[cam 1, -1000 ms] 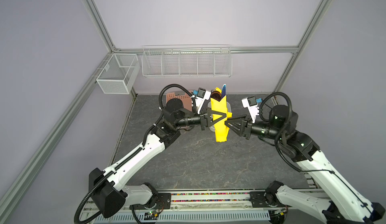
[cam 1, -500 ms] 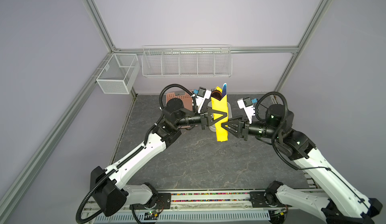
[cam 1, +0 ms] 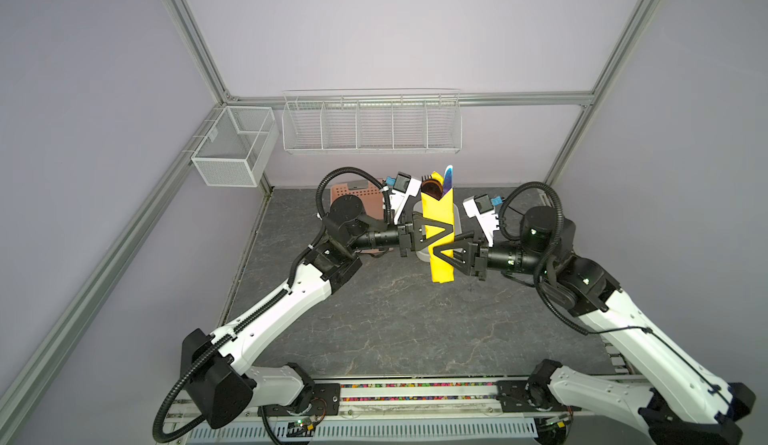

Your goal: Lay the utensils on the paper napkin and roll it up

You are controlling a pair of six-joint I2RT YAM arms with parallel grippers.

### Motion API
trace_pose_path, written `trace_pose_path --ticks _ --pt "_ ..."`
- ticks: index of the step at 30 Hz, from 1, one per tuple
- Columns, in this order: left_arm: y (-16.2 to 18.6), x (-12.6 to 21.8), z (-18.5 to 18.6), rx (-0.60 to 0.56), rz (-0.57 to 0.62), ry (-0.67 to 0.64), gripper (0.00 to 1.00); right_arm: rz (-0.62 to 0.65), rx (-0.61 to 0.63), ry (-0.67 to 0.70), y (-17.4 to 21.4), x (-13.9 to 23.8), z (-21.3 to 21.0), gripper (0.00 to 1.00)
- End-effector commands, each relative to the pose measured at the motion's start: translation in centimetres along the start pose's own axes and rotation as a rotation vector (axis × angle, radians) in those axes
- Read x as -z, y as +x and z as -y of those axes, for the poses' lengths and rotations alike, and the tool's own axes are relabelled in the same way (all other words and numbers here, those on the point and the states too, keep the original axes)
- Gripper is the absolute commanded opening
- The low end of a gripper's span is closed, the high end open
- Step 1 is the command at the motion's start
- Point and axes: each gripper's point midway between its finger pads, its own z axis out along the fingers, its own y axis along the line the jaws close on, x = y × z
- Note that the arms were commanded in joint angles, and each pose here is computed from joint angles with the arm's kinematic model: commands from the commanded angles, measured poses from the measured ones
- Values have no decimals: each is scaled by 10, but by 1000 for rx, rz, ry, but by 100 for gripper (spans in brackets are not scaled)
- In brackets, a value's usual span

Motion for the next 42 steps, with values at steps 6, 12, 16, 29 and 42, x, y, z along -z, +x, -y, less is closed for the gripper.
trace_pose_path --ticks 6,12,16,29,42 --pt "-16 1 13 -58 44 31 0 26 40 -39 -9 2 -16 17" --pt "-22 8 17 -88 76 -9 8 57 50 -13 -14 8 -15 8" --pt "-26 19 13 -118 127 -96 22 82 57 1 -18 14 -17 7" --pt "-22 25 36 -148 128 -11 62 144 112 -68 -27 29 -39 7" --pt "-17 0 63 -164 67 127 64 96 127 -162 -20 20 -50 6"
